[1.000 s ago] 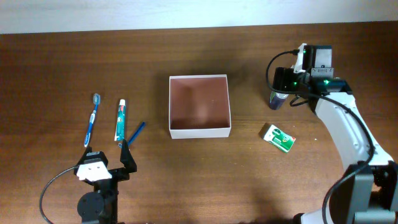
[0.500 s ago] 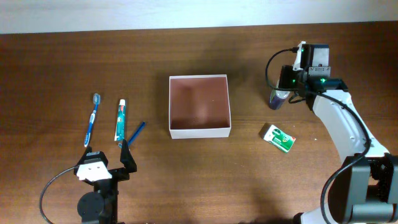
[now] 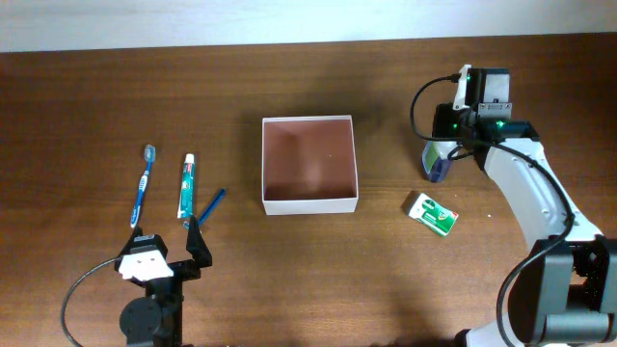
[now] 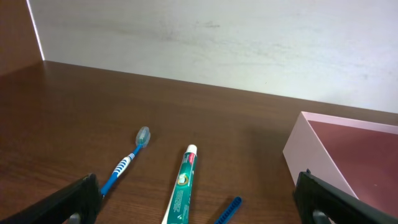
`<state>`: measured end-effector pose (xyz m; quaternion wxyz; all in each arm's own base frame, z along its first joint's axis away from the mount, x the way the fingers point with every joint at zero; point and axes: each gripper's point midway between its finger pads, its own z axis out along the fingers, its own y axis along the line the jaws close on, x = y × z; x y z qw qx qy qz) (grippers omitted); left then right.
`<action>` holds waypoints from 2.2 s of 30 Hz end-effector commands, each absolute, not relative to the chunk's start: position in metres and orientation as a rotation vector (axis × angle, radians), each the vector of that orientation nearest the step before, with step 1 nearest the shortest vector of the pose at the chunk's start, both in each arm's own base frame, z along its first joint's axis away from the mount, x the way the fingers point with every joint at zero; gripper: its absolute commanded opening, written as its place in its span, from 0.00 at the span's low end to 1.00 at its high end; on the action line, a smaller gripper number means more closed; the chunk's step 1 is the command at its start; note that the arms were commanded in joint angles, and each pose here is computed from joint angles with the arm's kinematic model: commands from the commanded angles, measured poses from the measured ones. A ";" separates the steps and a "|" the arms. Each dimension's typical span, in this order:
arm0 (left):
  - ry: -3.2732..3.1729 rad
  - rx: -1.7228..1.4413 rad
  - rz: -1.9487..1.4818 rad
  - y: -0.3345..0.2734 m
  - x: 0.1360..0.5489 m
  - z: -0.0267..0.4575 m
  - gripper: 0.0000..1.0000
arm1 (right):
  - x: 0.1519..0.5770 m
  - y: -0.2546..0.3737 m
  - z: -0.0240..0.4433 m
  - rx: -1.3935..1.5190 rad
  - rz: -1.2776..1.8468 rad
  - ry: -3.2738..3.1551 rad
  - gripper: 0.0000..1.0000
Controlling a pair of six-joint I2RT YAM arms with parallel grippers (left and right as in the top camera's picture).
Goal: Pack container
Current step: 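Reach right gripper to the clear foam soap bottle and grasp it, then carry the soap bottle into the pink box and release it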
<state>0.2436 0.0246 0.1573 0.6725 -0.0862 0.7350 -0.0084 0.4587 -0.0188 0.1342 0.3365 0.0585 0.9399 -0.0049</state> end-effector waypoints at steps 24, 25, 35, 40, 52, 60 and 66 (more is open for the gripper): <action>1.660 -0.189 0.001 0.027 0.244 0.155 0.99 | 0.451 0.148 0.325 0.056 0.182 2.225 0.12; 1.660 -0.189 0.001 0.027 0.244 0.155 0.99 | 0.450 0.153 0.324 0.079 0.183 2.224 0.12; 1.660 -0.189 0.001 0.027 0.244 0.155 1.00 | 0.429 0.203 0.329 0.216 0.105 2.127 0.12; 1.660 -0.189 0.001 0.027 0.244 0.155 0.99 | 0.439 0.232 0.301 0.173 0.097 2.157 0.12; 1.660 -0.189 0.001 0.027 0.244 0.155 0.99 | 0.461 0.284 0.252 0.046 0.221 2.221 0.12; 1.661 -0.189 0.001 0.027 0.244 0.155 0.99 | 0.464 0.294 0.232 0.025 0.225 2.252 0.12; 1.660 -0.189 0.001 0.027 0.244 0.155 0.99 | 0.466 0.304 0.215 0.008 0.219 2.270 0.12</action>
